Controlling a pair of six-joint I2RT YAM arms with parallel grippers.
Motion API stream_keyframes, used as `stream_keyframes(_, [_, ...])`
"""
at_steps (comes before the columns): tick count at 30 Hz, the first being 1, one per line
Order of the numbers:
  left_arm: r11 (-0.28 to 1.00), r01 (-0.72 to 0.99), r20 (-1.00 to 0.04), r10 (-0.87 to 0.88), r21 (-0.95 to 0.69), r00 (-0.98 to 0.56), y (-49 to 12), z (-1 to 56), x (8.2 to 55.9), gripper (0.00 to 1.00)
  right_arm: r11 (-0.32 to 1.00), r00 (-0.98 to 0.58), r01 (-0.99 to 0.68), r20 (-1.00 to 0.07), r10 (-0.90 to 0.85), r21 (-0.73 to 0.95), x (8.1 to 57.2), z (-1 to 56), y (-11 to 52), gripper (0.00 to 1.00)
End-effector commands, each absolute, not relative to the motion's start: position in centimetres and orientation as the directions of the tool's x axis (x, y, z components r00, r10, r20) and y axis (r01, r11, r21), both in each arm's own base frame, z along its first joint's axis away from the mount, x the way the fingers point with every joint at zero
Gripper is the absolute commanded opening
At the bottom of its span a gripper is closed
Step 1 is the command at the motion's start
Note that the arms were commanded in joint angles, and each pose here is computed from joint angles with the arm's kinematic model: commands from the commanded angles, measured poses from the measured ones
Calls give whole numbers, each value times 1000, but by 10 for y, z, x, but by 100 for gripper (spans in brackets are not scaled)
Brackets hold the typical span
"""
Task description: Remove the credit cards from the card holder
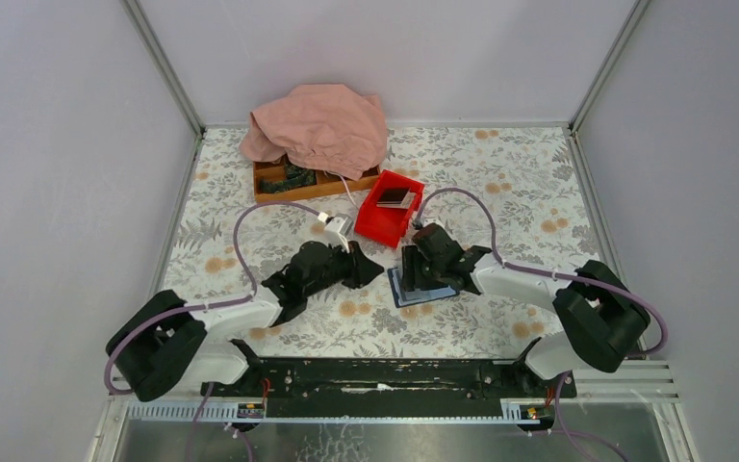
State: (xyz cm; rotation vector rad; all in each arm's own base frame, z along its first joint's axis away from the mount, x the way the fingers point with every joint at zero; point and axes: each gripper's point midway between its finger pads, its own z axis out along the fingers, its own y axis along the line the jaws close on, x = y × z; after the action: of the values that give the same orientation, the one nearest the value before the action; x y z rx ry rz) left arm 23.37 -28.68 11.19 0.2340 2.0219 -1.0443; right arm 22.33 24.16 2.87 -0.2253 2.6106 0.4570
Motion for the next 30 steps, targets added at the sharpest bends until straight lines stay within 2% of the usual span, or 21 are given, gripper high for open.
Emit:
stream_keyframes(1, [537, 518, -715, -260, -666, -649, -303, 124, 233, 26, 882, -872, -231, -489, -1, 410, 227, 44, 253, 61])
stream_keyframes(9, [603, 477, -710, -225, -639, -667, -307, 95, 241, 18, 862, -872, -206, -487, 53, 464, 229, 49, 245, 60])
stream_keyframes(12, [609, 469, -700, -210, -640, -683, -313, 86, 240, 5, 853, -873, -204, -484, 63, 480, 229, 50, 244, 60])
stream_keyframes(14, [606, 467, -693, -203, -644, -692, -319, 83, 240, 0, 852, -874, -205, -483, 63, 482, 229, 50, 243, 59])
stream_keyframes(30, [595, 479, -664, -127, -646, -737, -367, 62, 246, 0, 832, -867, -196, -488, 101, 520, 230, 57, 233, 60])
